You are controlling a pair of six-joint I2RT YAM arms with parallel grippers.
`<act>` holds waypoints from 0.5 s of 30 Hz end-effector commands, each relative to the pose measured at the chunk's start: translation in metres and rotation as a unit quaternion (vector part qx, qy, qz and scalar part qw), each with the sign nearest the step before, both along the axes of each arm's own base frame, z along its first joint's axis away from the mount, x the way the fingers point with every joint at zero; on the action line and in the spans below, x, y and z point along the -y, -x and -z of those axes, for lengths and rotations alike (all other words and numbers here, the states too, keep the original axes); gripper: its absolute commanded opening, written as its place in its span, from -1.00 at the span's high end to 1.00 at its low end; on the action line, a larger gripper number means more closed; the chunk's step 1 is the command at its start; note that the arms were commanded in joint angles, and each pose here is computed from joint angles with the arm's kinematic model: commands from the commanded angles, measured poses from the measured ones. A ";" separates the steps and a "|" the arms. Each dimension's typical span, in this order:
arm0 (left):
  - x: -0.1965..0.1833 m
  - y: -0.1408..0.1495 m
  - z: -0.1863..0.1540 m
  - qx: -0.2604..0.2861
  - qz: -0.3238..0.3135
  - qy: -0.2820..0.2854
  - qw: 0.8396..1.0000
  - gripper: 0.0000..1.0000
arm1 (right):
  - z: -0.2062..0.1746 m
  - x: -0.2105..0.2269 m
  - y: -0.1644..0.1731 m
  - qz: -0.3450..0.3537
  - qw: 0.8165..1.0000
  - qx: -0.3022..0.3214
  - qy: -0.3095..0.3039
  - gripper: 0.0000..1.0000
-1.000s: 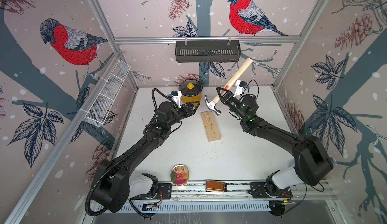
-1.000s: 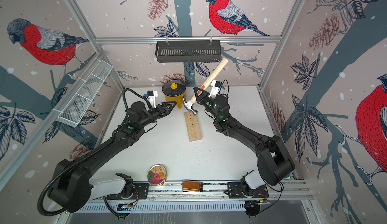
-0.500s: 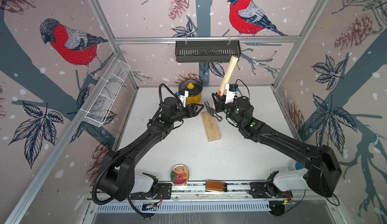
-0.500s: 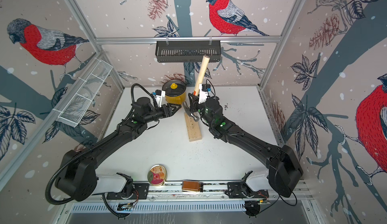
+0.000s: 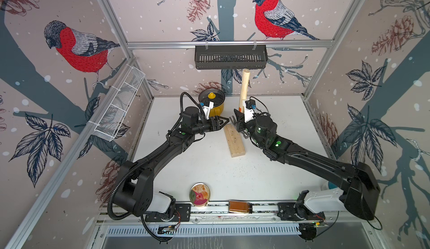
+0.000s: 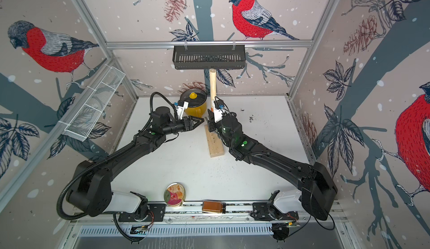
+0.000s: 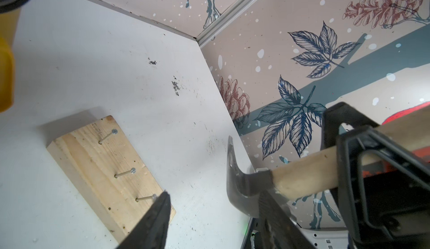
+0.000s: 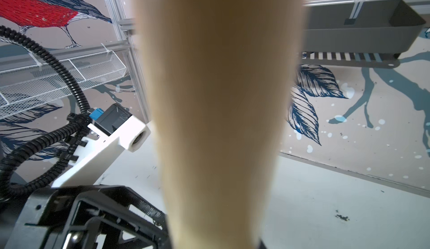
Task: Use a claw hammer to pull out a nail
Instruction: Pick up the hammer at the center of the board.
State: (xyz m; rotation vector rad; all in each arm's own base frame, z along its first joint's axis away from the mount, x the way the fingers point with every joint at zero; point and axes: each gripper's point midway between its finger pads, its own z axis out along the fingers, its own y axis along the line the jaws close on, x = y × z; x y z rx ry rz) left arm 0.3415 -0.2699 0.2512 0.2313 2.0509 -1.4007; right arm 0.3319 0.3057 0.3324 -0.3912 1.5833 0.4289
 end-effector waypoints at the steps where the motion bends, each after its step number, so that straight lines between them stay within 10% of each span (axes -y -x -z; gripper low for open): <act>1: 0.007 0.008 -0.006 0.008 0.039 0.010 0.999 -0.20 | -0.024 0.001 0.005 0.005 0.999 0.047 -0.002 0.99; 15: 0.016 0.012 0.004 -0.009 0.092 -0.013 0.996 -0.03 | -0.019 -0.020 0.020 -0.026 0.996 0.064 0.049 0.99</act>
